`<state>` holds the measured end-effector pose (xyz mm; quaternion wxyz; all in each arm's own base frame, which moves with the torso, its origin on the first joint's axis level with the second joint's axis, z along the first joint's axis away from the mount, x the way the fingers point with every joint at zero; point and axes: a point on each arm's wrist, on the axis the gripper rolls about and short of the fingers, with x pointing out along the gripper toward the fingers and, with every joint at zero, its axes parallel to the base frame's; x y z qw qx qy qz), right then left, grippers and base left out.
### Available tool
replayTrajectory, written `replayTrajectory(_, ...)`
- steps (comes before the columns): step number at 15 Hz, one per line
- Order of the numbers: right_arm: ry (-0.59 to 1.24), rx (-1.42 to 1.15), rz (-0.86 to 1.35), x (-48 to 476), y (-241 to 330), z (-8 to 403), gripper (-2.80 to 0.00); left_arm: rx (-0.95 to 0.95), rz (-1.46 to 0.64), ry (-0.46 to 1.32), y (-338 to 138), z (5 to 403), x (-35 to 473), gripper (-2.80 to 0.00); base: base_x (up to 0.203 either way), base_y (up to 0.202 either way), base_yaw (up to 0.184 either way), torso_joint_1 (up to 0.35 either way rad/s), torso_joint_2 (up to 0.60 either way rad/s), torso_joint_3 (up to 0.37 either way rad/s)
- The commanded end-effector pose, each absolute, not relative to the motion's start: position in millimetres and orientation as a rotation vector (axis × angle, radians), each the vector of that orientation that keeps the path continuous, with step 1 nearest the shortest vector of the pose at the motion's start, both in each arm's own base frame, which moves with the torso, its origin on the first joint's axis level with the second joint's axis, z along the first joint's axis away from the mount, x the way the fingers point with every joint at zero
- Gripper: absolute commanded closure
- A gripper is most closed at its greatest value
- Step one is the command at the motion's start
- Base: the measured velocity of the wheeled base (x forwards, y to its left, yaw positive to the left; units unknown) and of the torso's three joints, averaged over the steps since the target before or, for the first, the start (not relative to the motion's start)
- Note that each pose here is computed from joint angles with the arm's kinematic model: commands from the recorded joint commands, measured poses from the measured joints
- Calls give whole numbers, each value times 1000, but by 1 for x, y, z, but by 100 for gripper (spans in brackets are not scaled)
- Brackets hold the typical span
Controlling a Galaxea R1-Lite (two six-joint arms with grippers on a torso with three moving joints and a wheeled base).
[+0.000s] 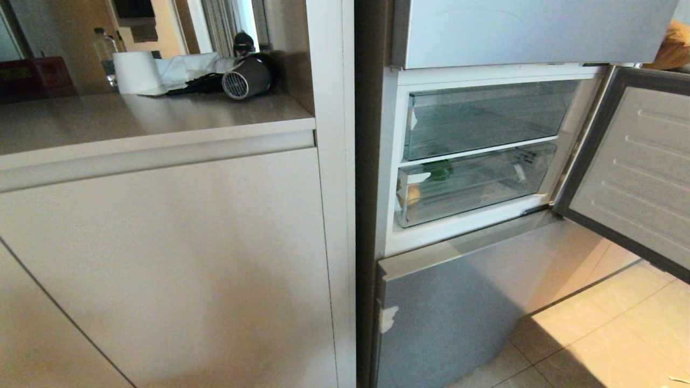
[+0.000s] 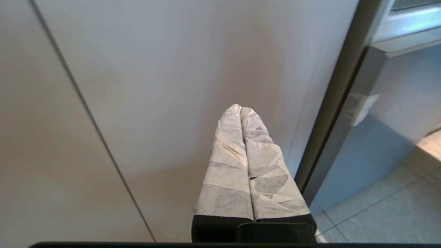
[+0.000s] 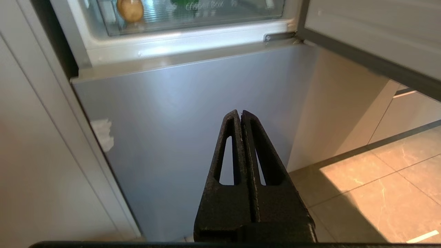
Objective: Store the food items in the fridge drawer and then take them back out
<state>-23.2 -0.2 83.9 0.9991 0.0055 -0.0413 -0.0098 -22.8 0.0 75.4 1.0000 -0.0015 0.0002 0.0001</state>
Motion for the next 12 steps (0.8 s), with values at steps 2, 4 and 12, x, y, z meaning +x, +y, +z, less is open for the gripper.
replayTrajectory(2, -61, -61, -18, -21, 0, 77, 0, -6, 0, 2, 0, 75, -23, 0, 0, 0, 0, 0, 0, 0)
replayTrajectory(4, -144, -63, -15, -29, 0, 105, 0, -8, 0, 2, 0, 75, -23, 0, 0, 0, 0, 0, 0, 0)
replayTrajectory(12, 205, 65, 341, 61, 8, 179, -280, -6, 0, 2, 0, 75, -23, 0, 0, 0, 0, 0, 0, 0)
